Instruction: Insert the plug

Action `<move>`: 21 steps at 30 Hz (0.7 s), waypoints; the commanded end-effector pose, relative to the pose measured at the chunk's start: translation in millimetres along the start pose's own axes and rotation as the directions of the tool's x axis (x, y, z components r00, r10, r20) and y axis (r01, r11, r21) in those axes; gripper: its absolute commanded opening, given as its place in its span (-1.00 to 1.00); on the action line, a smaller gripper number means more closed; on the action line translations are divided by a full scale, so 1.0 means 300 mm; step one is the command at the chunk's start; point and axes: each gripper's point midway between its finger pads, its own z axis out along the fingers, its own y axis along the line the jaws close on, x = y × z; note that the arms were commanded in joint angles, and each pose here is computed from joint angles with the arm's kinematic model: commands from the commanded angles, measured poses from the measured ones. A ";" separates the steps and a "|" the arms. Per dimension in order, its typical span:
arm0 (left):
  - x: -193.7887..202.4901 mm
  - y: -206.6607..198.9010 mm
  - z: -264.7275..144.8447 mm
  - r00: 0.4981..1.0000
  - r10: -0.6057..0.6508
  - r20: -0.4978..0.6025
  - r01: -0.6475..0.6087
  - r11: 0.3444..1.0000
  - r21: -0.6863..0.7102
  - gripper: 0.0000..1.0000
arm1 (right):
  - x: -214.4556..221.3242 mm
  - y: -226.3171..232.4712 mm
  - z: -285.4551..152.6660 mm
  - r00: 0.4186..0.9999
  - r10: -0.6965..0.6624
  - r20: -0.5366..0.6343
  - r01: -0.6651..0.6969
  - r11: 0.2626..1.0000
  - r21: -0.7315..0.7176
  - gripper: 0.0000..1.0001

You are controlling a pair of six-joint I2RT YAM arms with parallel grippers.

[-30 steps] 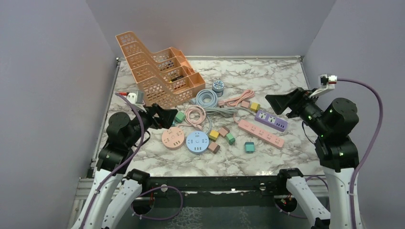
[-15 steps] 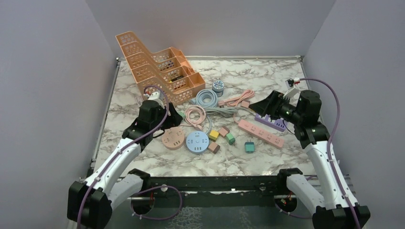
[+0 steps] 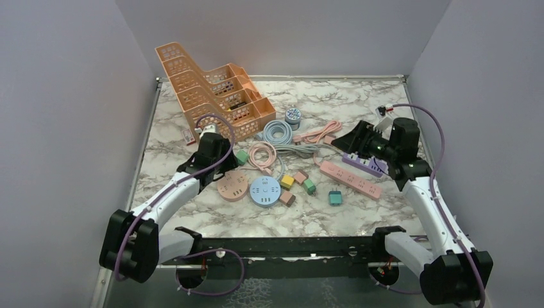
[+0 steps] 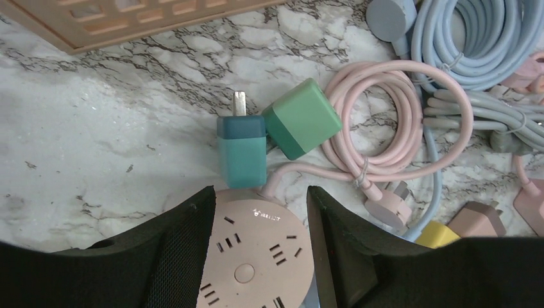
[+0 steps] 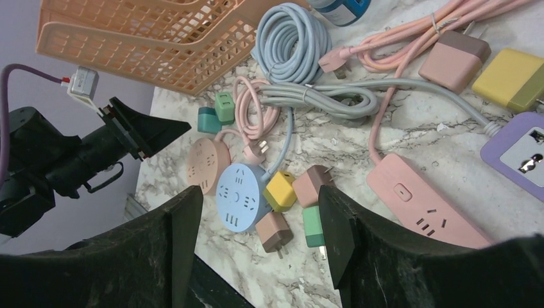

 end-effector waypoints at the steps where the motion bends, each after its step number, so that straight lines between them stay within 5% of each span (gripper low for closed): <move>1: -0.074 0.013 0.028 0.994 0.038 0.102 -0.034 0.999 -0.040 0.14 | -0.050 0.004 0.023 0.997 -0.038 0.064 0.039 0.999 -0.015 0.33; 6: -0.072 0.010 0.090 0.994 0.052 0.094 -0.047 0.998 -0.050 0.10 | -0.074 -0.020 0.039 0.996 -0.049 0.080 0.048 0.999 0.022 0.25; 12: -0.070 0.027 0.129 0.997 0.017 0.082 -0.008 0.995 -0.104 0.00 | -0.192 0.002 -0.022 0.961 -0.155 0.230 0.136 0.986 0.096 0.22; 21: -0.052 0.074 0.184 0.996 0.051 0.077 -0.036 0.983 -0.179 -0.25 | -0.193 -0.022 -0.009 0.963 -0.146 0.227 0.121 0.985 0.122 0.22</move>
